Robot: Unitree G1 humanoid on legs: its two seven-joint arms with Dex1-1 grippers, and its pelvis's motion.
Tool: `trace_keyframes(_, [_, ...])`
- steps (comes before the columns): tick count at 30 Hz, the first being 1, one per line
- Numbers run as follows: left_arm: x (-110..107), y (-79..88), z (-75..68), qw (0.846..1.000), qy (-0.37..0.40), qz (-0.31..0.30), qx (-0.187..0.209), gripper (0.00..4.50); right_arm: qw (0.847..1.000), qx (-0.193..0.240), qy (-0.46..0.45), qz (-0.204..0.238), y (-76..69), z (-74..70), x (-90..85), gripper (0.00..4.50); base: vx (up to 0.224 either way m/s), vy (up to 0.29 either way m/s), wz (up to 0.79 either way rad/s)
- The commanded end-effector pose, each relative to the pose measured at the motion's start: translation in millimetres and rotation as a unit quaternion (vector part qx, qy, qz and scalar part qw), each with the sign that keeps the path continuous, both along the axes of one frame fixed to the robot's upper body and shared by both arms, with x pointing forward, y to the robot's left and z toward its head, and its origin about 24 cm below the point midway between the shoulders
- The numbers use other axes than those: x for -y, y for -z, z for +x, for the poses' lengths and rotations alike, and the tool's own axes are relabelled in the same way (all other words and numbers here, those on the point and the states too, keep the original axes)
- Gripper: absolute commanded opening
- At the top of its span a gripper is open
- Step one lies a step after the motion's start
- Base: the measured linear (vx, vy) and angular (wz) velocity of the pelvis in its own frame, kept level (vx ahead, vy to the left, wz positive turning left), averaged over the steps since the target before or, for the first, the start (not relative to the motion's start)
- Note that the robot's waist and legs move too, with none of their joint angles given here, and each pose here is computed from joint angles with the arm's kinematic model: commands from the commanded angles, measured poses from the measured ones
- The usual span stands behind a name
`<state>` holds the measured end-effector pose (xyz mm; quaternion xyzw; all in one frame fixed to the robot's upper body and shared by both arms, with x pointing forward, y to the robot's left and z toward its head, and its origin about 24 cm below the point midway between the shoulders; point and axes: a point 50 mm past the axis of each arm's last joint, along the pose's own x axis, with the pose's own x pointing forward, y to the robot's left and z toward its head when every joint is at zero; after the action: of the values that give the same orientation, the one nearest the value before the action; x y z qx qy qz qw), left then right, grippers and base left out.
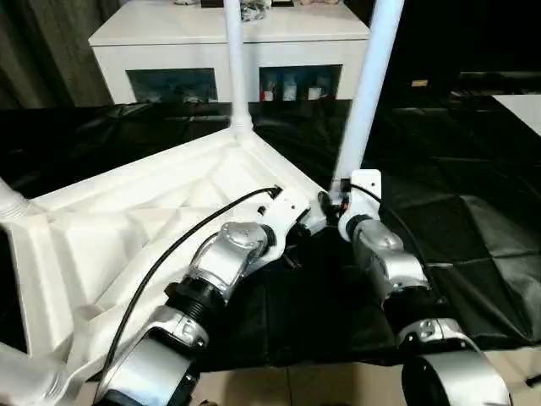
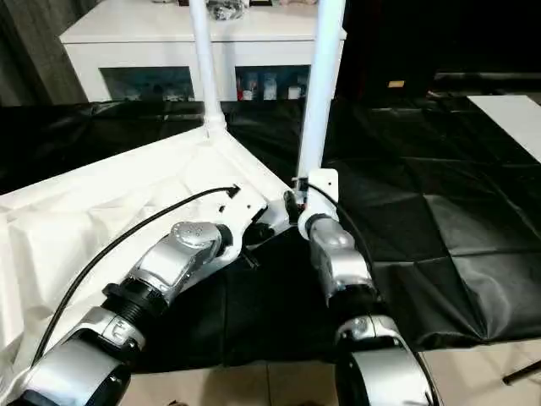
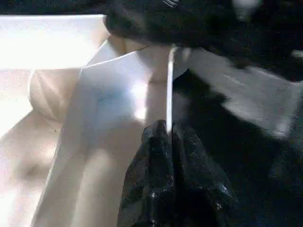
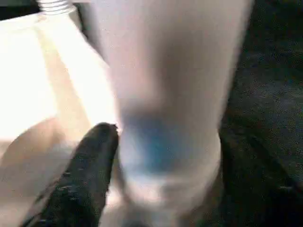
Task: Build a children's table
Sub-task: Rotate leg to tighten
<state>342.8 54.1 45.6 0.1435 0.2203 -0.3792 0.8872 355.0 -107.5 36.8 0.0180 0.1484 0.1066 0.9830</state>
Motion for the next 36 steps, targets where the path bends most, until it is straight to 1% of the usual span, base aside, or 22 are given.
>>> trace_keyframes(1, [-11.3, -2.2, 4.3, 1.000, -0.013, 0.010, 0.013, 0.00, 0.999, 0.021, -0.047, 0.008, -10.1, 0.3, -3.3, 3.74, 0.000, 0.000, 0.00])
trace_keyframes(3, [-12.6, -1.0, 0.3, 1.000, 0.016, 0.012, 0.007, 0.00, 0.995, 0.028, -0.093, 0.011, -14.5, -2.8, 4.6, 3.74, 0.000, 0.000, 0.00])
trace_keyframes(5, [-15.1, 0.1, -2.0, 0.999, 0.029, 0.014, 0.003, 0.00, 0.992, 0.036, -0.123, 0.006, -17.2, -6.1, 11.5, 3.74, 0.026, -0.004, 0.01])
trace_keyframes(6, [-18.1, 1.3, -4.1, 0.999, 0.039, 0.016, -0.001, 0.00, 0.987, 0.039, -0.154, -0.004, -18.7, -10.2, 17.9, 3.74, 0.052, -0.007, 0.02])
trace_keyframes(8, [-24.8, 3.6, -9.1, 0.997, 0.068, 0.020, -0.008, 0.00, 0.974, 0.038, -0.223, -0.034, -19.7, -20.7, 31.7, 3.74, 0.053, -0.009, 0.00])
trace_keyframes(9, [-25.7, 3.9, -9.9, 0.997, 0.074, 0.021, -0.010, 0.00, 0.971, 0.035, -0.232, -0.037, -19.8, -22.4, 33.7, 3.74, 0.050, -0.011, 0.00])
trace_keyframes(10, [-28.0, 4.6, -11.9, 0.996, 0.086, 0.022, -0.015, 0.00, 0.966, 0.030, -0.253, -0.045, -19.9, -26.0, 37.9, 3.74, 0.000, 0.000, 0.00])
trace_keyframes(11, [-33.0, 5.3, -17.0, 0.992, 0.120, 0.026, -0.027, 0.00, 0.953, 0.015, -0.297, -0.062, -19.9, -33.8, 45.5, 3.74, 0.000, 0.000, 0.00])
trace_keyframes(12, [-38.8, 5.1, -23.9, 0.985, 0.164, 0.034, -0.041, 0.00, 0.939, -0.001, -0.337, -0.070, -19.8, -41.8, 50.9, 3.74, 0.000, 0.000, 0.00])
trace_keyframes(14, [-41.7, 4.7, -27.8, 0.981, 0.186, 0.037, -0.047, 0.00, 0.932, -0.007, -0.355, -0.070, -20.1, -45.5, 52.8, 3.74, 0.000, 0.000, 0.00])
trace_keyframes(15, [-44.9, 2.1, -36.8, 0.969, 0.237, 0.031, -0.060, 0.00, 0.924, -0.020, -0.376, -0.064, -20.1, -50.6, 55.1, 3.74, 0.000, 0.000, 0.00])
trace_keyframes(16, [-44.9, 2.1, -36.8, 0.969, 0.237, 0.031, -0.060, 0.00, 0.924, -0.020, -0.376, -0.064, -20.1, -50.6, 55.1, 3.74, 0.000, 0.000, 0.00])
trace_keyframes(17, [-47.6, -0.5, -43.6, 0.962, 0.259, 0.021, -0.085, 0.00, 0.918, -0.026, -0.391, -0.061, -20.4, -53.5, 55.9, 3.74, 0.000, 0.000, 0.00])
trace_keyframes(20, [-48.5, -6.2, -47.5, 0.957, 0.276, 0.009, -0.086, 0.00, 0.914, -0.028, -0.400, -0.056, -21.3, -55.2, 55.0, 3.74, 0.000, 0.000, 0.00])
trace_keyframes(26, [-51.4, -6.2, -47.9, 0.958, 0.275, 0.017, -0.083, 0.00, 0.908, -0.037, -0.412, -0.056, -19.5, -57.1, 52.6, 3.74, 0.000, 0.000, 0.00])
trace_keyframes(27, [-52.5, -6.4, -48.4, 0.958, 0.275, 0.018, -0.083, 0.00, 0.904, -0.045, -0.421, -0.058, -19.0, -59.1, 53.0, 3.74, 0.000, 0.000, 0.00])
trace_keyframes(28, [-52.5, -6.4, -48.4, 0.958, 0.275, 0.018, -0.083, 0.00, 0.904, -0.045, -0.421, -0.058, -19.0, -59.1, 53.0, 3.74, 0.000, 0.000, 0.00])
trace_keyframes(29, [-54.2, -6.9, -48.6, 0.958, 0.274, 0.019, -0.084, 0.00, 0.901, -0.050, -0.427, -0.058, -18.4, -60.8, 54.1, 3.59, 0.000, 0.000, 0.00])
trace_keyframes(30, [-54.6, -7.3, -48.9, 0.958, 0.274, 0.019, -0.085, 0.00, 0.900, -0.051, -0.428, -0.058, -18.3, -61.2, 54.5, 3.59, 0.000, 0.000, 0.00])
trace_keyframes(32, [-55.4, -7.8, -48.8, 0.958, 0.272, 0.020, -0.086, 0.00, 0.901, -0.052, -0.427, -0.059, -18.2, -60.8, 55.2, 3.30, 0.000, 0.000, 0.00])
trace_keyframes(35, [-56.6, -8.2, -48.2, 0.959, 0.269, 0.021, -0.086, 0.00, 0.902, -0.051, -0.424, -0.057, -18.5, -59.1, 56.2, 3.17, 0.000, 0.000, 0.00])
trace_keyframes(36, [-57.0, -8.2, -48.1, 0.959, 0.269, 0.022, -0.085, 0.00, 0.903, -0.051, -0.423, -0.056, -18.8, -58.4, 56.1, 2.96, 0.000, 0.000, 0.00])
